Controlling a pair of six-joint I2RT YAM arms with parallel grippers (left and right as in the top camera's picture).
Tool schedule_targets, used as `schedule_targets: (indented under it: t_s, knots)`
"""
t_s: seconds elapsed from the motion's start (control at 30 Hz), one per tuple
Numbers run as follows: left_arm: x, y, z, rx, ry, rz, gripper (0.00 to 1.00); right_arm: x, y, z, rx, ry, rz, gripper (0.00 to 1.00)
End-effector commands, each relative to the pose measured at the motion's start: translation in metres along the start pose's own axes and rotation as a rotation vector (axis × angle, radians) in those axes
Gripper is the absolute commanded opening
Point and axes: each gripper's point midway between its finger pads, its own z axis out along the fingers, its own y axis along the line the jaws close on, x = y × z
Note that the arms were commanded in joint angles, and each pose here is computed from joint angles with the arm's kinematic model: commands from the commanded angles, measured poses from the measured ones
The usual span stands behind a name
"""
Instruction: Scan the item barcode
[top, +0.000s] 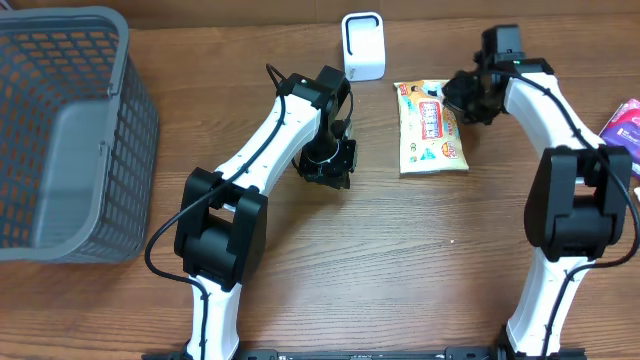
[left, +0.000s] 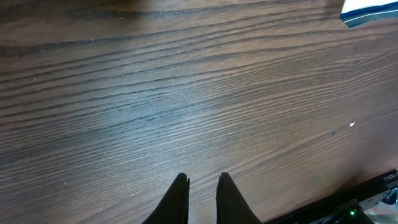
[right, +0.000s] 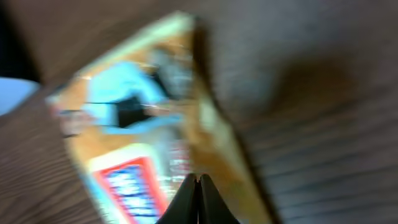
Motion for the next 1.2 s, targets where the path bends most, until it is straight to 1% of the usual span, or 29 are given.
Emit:
schedule_targets:
  t_s: [0.0,0.07,0.13,0.17,0.23,0.27,0.37,0.43,0.47,0.5,0.53,0.63,0.7,0.8,0.9,0.97,1.03,1.17]
  knots:
    - [-0.007,-0.002,-0.002,0.0,-0.023,0.026,0.1,0.014,-0.013,0.017,-0.004,0.083,-0.009,0.04]
    - [-0.008,-0.002,-0.002,0.001,-0.026,0.027,0.11,0.027,-0.02,0.026,0.023,0.134,-0.032,0.04]
    - [-0.006,-0.002,-0.002,-0.001,-0.021,0.026,0.1,0.039,-0.036,0.021,0.125,0.169,0.012,0.04]
    - [-0.005,-0.001,-0.002,-0.003,-0.014,0.023,0.09,0.042,-0.043,0.007,0.179,0.172,0.056,0.04]
    - [-0.005,-0.001,-0.002,-0.003,-0.015,0.023,0.1,0.041,-0.042,-0.013,0.204,0.157,0.068,0.04]
    - [-0.005,-0.001,-0.002,-0.002,-0.016,0.024,0.1,0.037,-0.038,-0.031,0.21,0.135,0.063,0.04]
    - [-0.005,-0.001,-0.002,-0.002,-0.018,0.024,0.11,0.022,-0.015,-0.072,0.152,0.043,0.033,0.04]
    - [-0.007,-0.002,-0.002,0.0,-0.023,0.027,0.11,0.009,0.013,-0.093,0.053,-0.038,-0.002,0.04]
    - [-0.008,-0.003,-0.002,0.002,-0.029,0.029,0.12,0.005,0.029,-0.094,-0.015,-0.053,-0.03,0.04]
    - [-0.009,-0.003,-0.002,0.003,-0.032,0.029,0.11,0.004,0.05,-0.091,-0.102,-0.056,-0.095,0.04]
    - [-0.009,-0.003,-0.002,0.003,-0.032,0.026,0.11,0.003,0.056,-0.084,-0.122,-0.061,-0.106,0.04]
    - [-0.008,-0.002,-0.002,0.002,-0.026,0.024,0.09,0.002,0.057,-0.061,-0.109,-0.069,-0.111,0.04]
    - [-0.005,-0.001,-0.002,-0.002,-0.015,0.019,0.07,0.007,0.047,-0.034,-0.085,-0.026,-0.055,0.04]
    - [-0.004,-0.001,-0.002,-0.003,-0.012,0.018,0.07,0.012,0.026,-0.002,-0.013,0.015,-0.034,0.04]
    - [-0.004,-0.001,-0.002,-0.003,-0.011,0.018,0.07,0.028,-0.002,0.029,0.039,0.108,0.01,0.04]
    - [-0.004,-0.001,-0.002,-0.003,-0.012,0.018,0.07,0.044,-0.019,0.047,0.086,0.178,0.009,0.04]
    - [-0.004,-0.001,-0.002,-0.004,-0.011,0.018,0.07,0.053,-0.03,0.048,0.135,0.21,0.015,0.04]
    - [-0.004,-0.001,-0.002,-0.004,-0.012,0.019,0.08,0.067,-0.041,0.026,0.22,0.274,0.029,0.04]
